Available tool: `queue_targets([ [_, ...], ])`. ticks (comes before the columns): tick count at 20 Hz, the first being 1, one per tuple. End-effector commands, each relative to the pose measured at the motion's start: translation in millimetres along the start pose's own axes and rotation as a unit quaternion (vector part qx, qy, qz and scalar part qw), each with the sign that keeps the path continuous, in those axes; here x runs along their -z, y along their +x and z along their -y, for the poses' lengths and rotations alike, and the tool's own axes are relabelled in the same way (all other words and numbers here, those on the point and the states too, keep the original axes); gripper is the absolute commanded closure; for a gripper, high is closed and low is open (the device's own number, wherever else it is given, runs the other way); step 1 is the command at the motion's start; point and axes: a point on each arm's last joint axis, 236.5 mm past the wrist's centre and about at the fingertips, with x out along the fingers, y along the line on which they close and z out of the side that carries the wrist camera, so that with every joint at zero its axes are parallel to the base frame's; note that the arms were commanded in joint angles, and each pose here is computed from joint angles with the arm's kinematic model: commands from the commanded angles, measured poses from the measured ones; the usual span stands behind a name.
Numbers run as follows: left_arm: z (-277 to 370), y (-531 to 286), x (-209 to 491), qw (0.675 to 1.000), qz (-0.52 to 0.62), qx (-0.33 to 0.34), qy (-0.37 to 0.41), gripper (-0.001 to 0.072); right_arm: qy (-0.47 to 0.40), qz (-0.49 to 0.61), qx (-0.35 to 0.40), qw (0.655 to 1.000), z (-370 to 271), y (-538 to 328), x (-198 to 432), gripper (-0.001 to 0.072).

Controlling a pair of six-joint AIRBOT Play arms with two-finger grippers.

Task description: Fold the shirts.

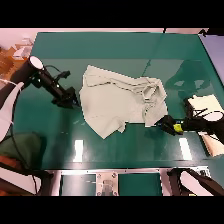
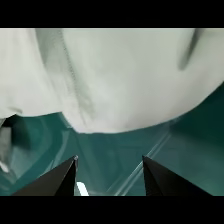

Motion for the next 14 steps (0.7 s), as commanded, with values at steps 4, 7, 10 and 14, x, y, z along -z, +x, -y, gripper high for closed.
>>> queue_targets([
  [4, -20.5, 53.7, -10.8, 0.996, 0.055, 0.034, -0.056, 0.0286, 0.011, 0.003, 0.004, 1.000, -0.6, 27.4, -8.0, 0.0234],
  [7, -19.1, 77.6, -8.5, 0.991, 0.068, 0.076, -0.082, 0.0268, 0.004, 0.009, 0.007, 1.000, -2.4, 31.2, -11.1, 0.0234],
  [10, -15.8, 97.6, -12.2, 0.989, 0.087, 0.080, -0.086, 0.0268, 0.002, 0.020, 0.008, 1.000, -3.3, 31.3, -16.4, 0.0234],
  [14, -2.3, 108.1, -38.4, 0.985, 0.141, 0.065, -0.073, 0.0271, 0.003, 0.020, 0.007, 1.000, -3.6, 31.4, -16.5, 0.0234],
])
